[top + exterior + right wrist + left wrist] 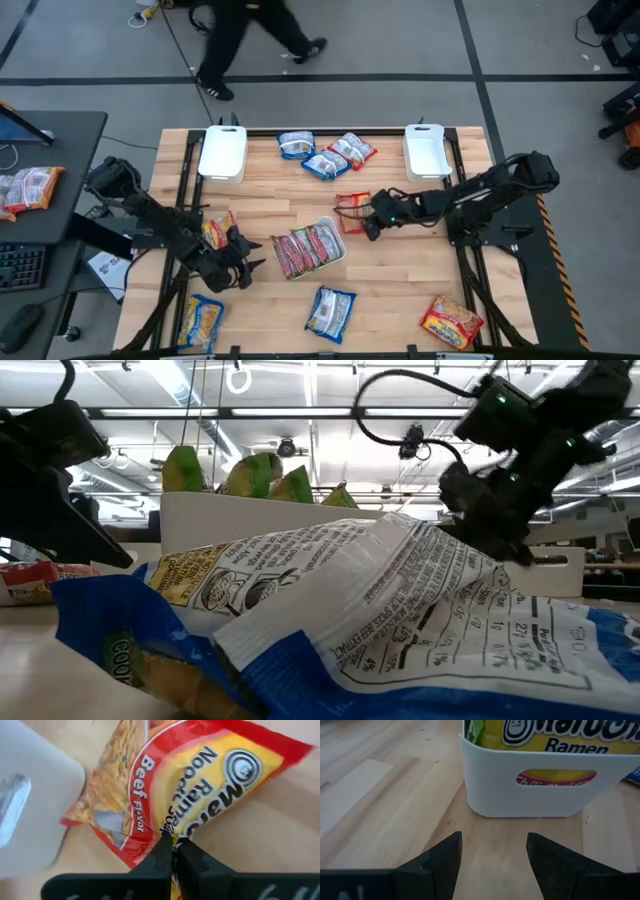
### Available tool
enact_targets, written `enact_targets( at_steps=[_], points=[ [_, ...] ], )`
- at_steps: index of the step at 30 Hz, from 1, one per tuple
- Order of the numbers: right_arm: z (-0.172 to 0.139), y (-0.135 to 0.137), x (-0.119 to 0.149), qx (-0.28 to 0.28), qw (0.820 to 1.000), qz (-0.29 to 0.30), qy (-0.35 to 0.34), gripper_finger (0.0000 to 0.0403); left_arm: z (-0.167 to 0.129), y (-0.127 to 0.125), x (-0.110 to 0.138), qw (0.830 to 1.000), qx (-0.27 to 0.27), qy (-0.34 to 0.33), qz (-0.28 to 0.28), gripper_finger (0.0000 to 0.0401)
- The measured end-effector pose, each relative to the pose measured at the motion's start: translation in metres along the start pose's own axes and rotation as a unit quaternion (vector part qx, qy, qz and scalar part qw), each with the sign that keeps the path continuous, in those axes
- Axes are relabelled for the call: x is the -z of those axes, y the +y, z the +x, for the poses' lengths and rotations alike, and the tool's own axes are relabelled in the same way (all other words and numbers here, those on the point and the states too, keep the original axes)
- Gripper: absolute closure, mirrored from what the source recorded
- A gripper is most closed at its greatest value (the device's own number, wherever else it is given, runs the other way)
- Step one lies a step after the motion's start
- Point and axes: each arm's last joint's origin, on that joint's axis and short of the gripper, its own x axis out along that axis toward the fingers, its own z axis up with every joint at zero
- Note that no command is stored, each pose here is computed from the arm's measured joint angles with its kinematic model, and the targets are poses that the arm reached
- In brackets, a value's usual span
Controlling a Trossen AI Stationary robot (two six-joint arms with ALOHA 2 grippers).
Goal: Sort Maruchan noodles
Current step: Put the orange noodle pack into the top right white bin
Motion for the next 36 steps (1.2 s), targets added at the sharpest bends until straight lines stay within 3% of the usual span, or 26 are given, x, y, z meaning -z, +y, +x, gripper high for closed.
enact_targets(
  at_steps=[4, 8, 11, 14, 17, 21, 27, 33, 36],
  points=[
    [-0.02, 0.017, -0.027, 0.108, 0.989, -0.096, 0.011, 0.0395, 0.0, -0.001, 0.0, 1.0, 0.004, 0.001, -0.001, 0.0175],
    [-0.056, 0.035, -0.061, 0.224, 0.948, -0.222, 0.039, 0.0396, 0.0, -0.001, 0.0, 1.0, 0.006, 0.002, -0.002, 0.0175],
    [-0.085, 0.043, -0.085, 0.289, 0.894, -0.338, 0.054, 0.0396, 0.0, -0.001, 0.0, 1.0, 0.006, 0.001, -0.002, 0.0175],
    [-0.107, 0.045, -0.103, 0.348, 0.82, -0.448, 0.072, 0.0396, 0.0, -0.001, -0.001, 1.0, 0.005, -0.002, -0.004, 0.0175],
    [-0.113, 0.036, -0.114, 0.394, 0.751, -0.52, 0.105, 0.0396, 0.0, -0.001, -0.001, 1.0, 0.006, -0.005, -0.007, 0.0175],
    [-0.113, 0.009, -0.125, 0.462, 0.692, -0.53, 0.163, 0.0396, 0.0, -0.002, -0.001, 1.0, 0.006, -0.006, -0.008, 0.0175],
    [-0.117, -0.044, -0.127, 0.568, 0.607, -0.49, 0.262, 0.0396, 0.0, -0.002, -0.001, 1.0, 0.006, -0.006, -0.004, 0.0175],
    [-0.1, -0.081, -0.111, 0.575, 0.575, -0.478, 0.332, 0.0396, 0.002, 0.0, -0.003, 1.0, -0.003, -0.008, 0.014, 0.0175],
    [-0.084, -0.093, -0.101, 0.557, 0.577, -0.486, 0.347, 0.0396, 0.005, 0.002, -0.005, 1.0, -0.011, -0.009, 0.01, 0.0175]
  ],
)
